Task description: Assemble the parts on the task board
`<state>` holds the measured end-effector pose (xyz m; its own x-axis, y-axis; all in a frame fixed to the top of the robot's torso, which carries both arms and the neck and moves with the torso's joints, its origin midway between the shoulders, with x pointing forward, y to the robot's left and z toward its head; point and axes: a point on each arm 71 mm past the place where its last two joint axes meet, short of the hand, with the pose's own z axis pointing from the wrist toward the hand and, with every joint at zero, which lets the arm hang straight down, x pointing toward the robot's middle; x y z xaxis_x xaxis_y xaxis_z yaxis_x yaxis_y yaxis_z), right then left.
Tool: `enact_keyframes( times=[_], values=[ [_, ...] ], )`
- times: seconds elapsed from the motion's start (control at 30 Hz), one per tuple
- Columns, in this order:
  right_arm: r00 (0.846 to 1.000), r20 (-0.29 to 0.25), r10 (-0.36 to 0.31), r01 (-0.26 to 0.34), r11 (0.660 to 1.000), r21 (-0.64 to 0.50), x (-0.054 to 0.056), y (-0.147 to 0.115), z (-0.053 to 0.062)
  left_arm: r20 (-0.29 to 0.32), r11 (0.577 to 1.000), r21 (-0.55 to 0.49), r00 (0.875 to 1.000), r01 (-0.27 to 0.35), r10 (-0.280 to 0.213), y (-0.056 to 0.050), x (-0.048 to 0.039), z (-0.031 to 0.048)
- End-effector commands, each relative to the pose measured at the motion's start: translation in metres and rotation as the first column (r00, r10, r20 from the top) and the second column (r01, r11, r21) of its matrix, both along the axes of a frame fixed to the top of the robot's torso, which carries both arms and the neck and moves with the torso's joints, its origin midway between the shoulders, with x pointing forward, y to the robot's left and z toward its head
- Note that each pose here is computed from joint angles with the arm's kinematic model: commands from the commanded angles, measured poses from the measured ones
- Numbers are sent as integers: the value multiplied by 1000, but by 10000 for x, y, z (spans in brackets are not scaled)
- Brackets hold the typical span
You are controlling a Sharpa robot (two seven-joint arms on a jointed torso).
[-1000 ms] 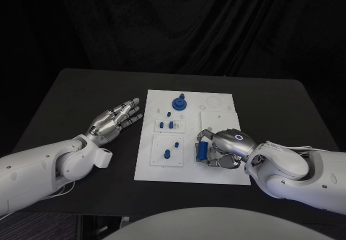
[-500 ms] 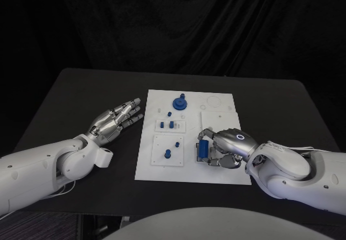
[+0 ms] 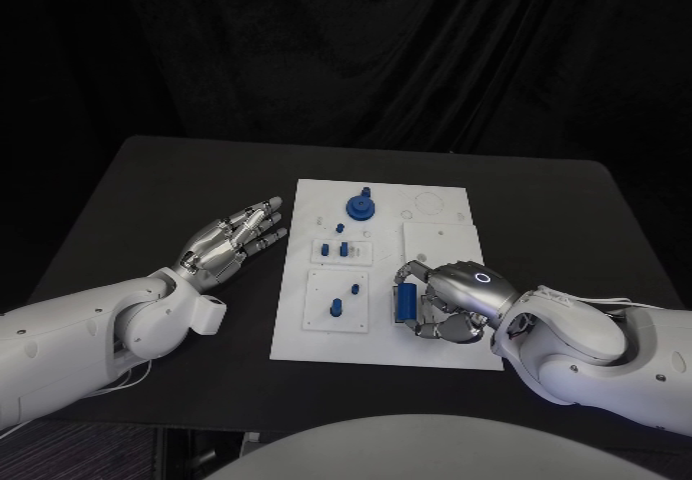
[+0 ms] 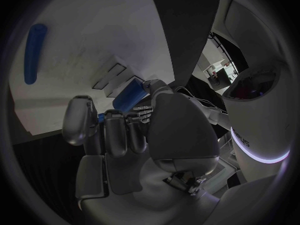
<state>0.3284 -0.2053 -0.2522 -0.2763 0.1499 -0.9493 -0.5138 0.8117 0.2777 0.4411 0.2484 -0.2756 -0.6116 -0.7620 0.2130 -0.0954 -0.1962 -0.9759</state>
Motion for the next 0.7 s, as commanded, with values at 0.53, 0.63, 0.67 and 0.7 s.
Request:
enact_keyframes(
  times=[0.53,0.63,0.67,0.7],
  values=[
    [994,-106,-2,0,1000,-20,-5,-29,-89,-2,1000,-16,1000,10,-10,-23,-2,-1],
    [994,-112,-4,1,1000,-26,0,-31,-99,-2,1000,-16,1000,11,-11,-25,-2,-2],
    [993,-114,-4,1,1000,-28,2,-33,-103,-2,1000,-16,1000,11,-11,-26,-1,-2],
    [993,-115,-5,1,1000,-30,4,-35,-106,-2,1000,-16,1000,11,-11,-27,-1,-2]
  ],
)
